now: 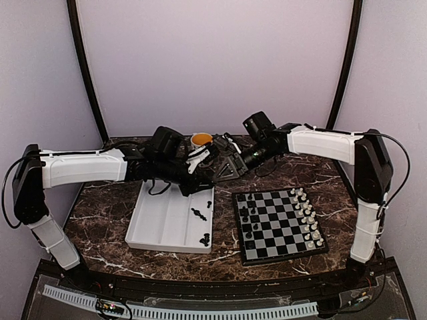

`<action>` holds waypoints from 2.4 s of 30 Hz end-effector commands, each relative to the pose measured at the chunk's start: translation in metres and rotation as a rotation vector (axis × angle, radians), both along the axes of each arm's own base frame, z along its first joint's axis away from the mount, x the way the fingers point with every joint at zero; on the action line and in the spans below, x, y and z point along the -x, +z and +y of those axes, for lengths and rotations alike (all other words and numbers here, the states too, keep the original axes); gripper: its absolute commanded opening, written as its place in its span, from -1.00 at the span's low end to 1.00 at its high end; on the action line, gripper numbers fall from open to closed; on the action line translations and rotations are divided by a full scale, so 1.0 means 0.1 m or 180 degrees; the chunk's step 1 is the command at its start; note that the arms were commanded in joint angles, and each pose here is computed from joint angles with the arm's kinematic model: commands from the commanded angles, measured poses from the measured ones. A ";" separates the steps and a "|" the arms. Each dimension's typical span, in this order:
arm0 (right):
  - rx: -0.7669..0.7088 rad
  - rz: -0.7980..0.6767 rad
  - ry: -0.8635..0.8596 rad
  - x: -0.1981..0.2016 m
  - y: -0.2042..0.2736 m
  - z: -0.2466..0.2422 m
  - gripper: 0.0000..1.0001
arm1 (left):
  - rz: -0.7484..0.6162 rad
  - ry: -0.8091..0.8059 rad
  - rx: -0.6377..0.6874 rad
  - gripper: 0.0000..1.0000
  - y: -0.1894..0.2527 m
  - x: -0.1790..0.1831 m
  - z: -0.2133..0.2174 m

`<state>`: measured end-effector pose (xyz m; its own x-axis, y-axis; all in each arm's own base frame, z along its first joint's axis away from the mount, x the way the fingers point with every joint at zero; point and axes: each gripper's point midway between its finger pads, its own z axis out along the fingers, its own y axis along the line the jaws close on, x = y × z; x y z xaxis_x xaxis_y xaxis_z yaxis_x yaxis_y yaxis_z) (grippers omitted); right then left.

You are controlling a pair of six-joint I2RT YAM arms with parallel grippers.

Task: Set up the chess pieces on the board
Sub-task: Pass from the left arm to the right, then place the pawn at c7.

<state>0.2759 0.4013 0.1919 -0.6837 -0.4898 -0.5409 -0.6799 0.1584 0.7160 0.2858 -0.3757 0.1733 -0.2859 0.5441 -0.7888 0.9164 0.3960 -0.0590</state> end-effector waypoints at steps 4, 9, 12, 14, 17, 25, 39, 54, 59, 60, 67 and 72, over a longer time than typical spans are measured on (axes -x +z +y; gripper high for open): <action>-0.0085 0.0121 0.0023 -0.01 -0.05 0.05 -0.32 | -0.0077 -0.0022 0.0141 -0.83 0.17 0.00 -0.03; -0.0068 0.0147 0.0009 -0.01 -0.09 0.05 -0.37 | -0.0102 -0.0005 0.0135 -0.83 0.18 -0.01 -0.03; -0.0062 0.0173 0.0001 -0.01 -0.11 0.05 -0.42 | -0.0122 0.0017 0.0123 -0.82 0.18 -0.03 -0.01; -0.0055 0.0189 -0.0005 -0.01 -0.13 0.05 -0.47 | -0.0133 0.0032 0.0113 -0.82 0.18 -0.04 0.00; -0.0056 0.0212 -0.0006 -0.01 -0.14 0.05 -0.54 | -0.0149 0.0044 0.0112 -0.83 0.19 -0.04 0.00; -0.0063 0.0239 -0.0013 -0.01 -0.16 0.06 -0.73 | -0.0199 0.0086 0.0126 -0.82 0.21 -0.06 0.02; 0.0334 -0.0529 -0.0086 -0.17 -0.13 -0.25 -0.94 | -0.0355 -0.0024 -0.0013 -0.33 0.23 0.03 0.15; 0.1561 -0.1813 0.0262 0.27 -0.44 -1.31 -0.93 | -0.0526 0.0690 -0.0358 -0.20 0.18 -0.39 0.48; 0.1784 -0.1924 0.0701 0.67 -0.64 -1.41 -0.92 | -0.0511 0.0775 -0.0348 -0.20 0.18 -0.46 0.53; 0.1832 -0.1943 0.0795 0.75 -0.69 -1.42 -0.92 | -0.0513 0.0795 -0.0346 -0.20 0.19 -0.48 0.55; 0.2143 -0.2056 0.1251 1.06 -1.03 -1.37 -0.90 | -0.0484 0.0849 -0.0377 -0.20 0.15 -0.51 0.58; 0.2318 -0.2078 0.1355 1.07 -1.19 -1.30 -0.89 | -0.0455 0.0846 -0.0379 -0.20 0.13 -0.51 0.57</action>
<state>0.1628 0.2705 0.0854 -0.0809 -0.9583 -0.2740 -0.9959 0.0663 0.0622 0.3318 -0.3177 0.1755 -0.3168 0.5728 -0.7560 0.7848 0.6059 0.1302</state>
